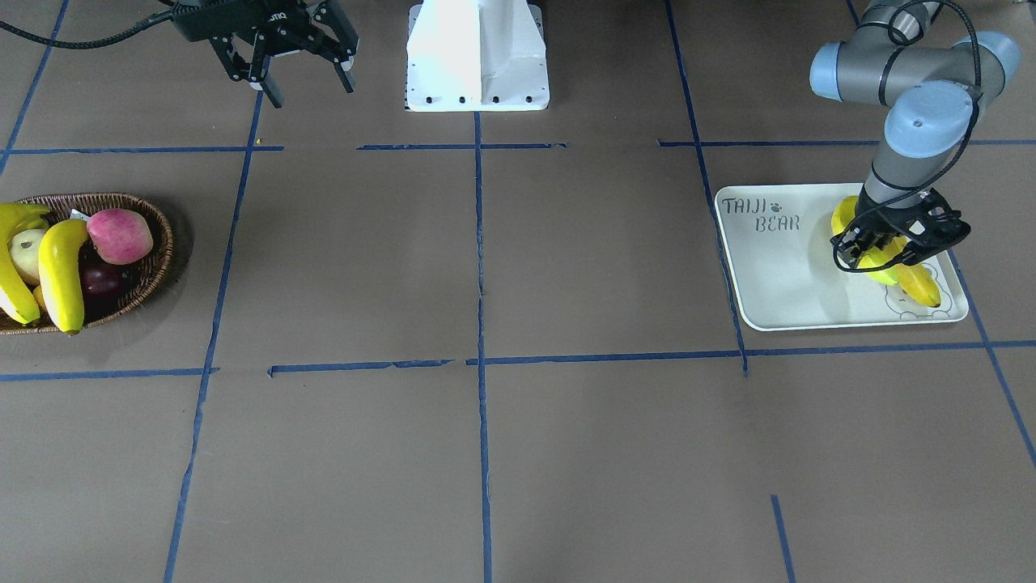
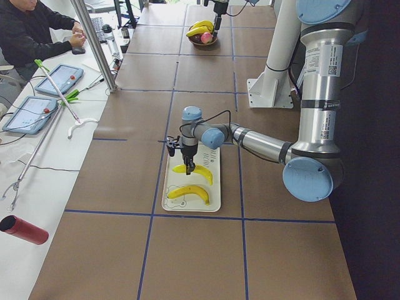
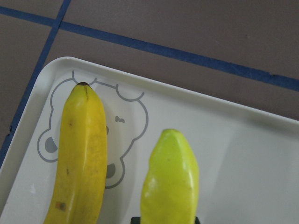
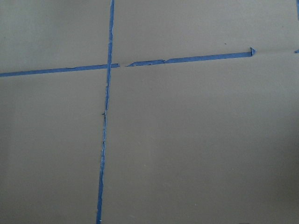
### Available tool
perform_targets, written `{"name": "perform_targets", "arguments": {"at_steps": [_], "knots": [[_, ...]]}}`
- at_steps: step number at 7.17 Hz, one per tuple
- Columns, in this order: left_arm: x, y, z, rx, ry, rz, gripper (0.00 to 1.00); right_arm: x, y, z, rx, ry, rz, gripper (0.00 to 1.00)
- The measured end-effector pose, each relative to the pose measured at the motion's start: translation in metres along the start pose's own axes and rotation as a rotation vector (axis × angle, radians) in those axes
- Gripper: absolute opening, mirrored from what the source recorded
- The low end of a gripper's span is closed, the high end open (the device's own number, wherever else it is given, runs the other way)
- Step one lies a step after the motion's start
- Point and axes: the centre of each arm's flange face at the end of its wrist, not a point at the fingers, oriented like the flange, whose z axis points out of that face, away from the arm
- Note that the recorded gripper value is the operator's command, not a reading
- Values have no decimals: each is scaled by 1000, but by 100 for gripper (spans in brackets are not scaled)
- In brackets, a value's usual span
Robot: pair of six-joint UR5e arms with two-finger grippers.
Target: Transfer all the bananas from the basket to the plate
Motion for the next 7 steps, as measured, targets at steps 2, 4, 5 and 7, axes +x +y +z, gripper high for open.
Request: {"name": "perform_targets", "arguments": {"at_steps": [2,4,5,7], "knots": [[11,1,-21,13,43,32,100,10,-8,-3,-1,41,2,100],[51,14,-88,8,192,36,100,45,-32,-13,-20,120,-43,100],[75,21,-123,-11,269,22,100,76,-48,-23,-40,147,-71,100],[117,41,-172,-30,369,27,100,162,-76,-51,-102,180,-138,100]]}}
